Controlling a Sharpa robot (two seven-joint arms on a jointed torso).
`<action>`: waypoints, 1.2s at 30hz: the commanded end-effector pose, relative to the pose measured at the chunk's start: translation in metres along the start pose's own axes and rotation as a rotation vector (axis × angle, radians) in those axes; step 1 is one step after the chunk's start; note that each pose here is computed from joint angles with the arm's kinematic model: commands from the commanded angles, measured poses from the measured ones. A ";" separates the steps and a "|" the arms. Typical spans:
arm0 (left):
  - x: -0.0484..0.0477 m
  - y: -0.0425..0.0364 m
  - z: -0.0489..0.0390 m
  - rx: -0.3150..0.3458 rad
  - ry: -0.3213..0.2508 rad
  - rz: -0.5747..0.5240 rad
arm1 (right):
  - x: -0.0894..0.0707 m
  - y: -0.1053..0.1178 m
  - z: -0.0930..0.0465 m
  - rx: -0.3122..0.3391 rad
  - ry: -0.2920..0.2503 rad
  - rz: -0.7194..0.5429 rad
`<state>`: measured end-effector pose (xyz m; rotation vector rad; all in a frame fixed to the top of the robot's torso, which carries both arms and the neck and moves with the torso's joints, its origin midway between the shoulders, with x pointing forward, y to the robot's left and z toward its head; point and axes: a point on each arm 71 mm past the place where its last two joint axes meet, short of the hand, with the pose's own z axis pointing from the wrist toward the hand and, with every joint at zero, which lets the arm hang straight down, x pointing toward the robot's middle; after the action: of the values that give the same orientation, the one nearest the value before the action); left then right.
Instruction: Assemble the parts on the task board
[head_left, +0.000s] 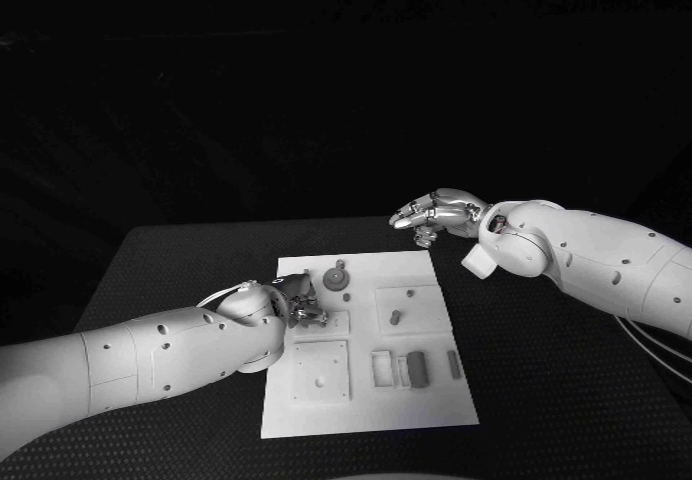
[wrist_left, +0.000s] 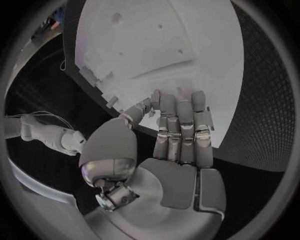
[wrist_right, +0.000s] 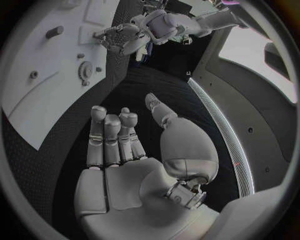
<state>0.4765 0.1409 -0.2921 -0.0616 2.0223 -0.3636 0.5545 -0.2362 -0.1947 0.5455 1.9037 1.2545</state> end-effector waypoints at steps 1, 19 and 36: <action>0.0000 -0.0008 0.0003 -0.003 -0.014 -0.008 | 0.002 0.000 0.000 -0.003 0.018 -0.003; 0.0048 -0.0023 0.0002 0.001 0.022 0.004 | 0.002 0.000 0.000 -0.001 0.020 -0.002; 0.0047 0.0004 0.0009 -0.009 0.028 0.002 | 0.002 0.000 0.000 0.001 0.019 -0.002</action>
<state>0.4769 0.1405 -0.2935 -0.0665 2.0279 -0.3596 0.5546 -0.2363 -0.1954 0.5466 1.9091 1.2526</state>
